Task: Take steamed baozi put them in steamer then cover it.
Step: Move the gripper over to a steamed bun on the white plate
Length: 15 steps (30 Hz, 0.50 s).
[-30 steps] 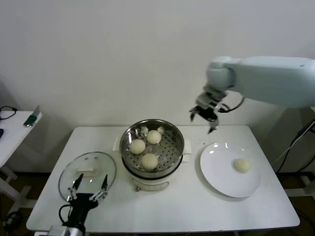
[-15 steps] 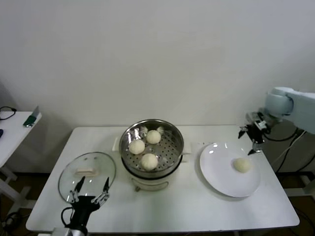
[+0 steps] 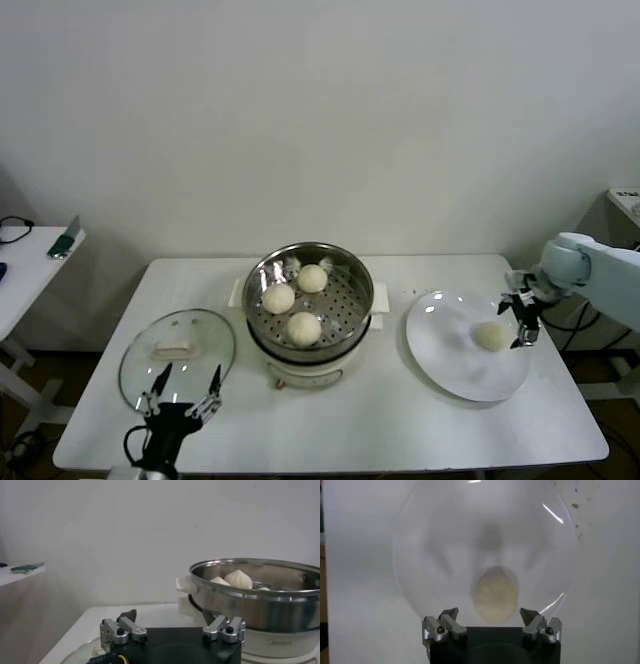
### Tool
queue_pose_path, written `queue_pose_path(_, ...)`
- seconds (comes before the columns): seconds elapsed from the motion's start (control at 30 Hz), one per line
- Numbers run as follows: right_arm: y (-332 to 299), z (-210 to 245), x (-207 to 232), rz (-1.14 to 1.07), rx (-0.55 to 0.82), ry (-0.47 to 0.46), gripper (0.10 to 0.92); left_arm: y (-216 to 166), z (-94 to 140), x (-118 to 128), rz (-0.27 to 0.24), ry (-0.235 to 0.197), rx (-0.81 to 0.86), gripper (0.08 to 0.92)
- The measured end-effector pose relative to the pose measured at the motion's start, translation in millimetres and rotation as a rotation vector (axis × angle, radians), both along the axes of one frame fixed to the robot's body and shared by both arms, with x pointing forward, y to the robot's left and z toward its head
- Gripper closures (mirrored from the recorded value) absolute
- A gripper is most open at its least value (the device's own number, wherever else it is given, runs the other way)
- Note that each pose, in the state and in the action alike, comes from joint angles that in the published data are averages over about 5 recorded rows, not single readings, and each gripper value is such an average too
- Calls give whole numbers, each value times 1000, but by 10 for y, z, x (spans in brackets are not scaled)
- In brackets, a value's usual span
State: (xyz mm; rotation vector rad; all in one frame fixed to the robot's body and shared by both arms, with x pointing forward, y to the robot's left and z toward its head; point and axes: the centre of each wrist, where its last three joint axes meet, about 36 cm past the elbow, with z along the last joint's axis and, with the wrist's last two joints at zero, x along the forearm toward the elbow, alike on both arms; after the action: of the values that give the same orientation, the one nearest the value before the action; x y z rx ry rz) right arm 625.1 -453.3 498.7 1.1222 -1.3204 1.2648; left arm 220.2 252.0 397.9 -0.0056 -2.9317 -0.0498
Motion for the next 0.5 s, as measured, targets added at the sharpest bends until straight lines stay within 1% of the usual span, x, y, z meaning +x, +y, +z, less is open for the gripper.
queue_pose_path(0.33,33,-283,75,-28,3,-14,205,14,-4,-1,5,-1,1,177)
queue_pose_path(0.5,60,-334,111,-31,5,-17,263,17,-7,1,6,-1,1,177)
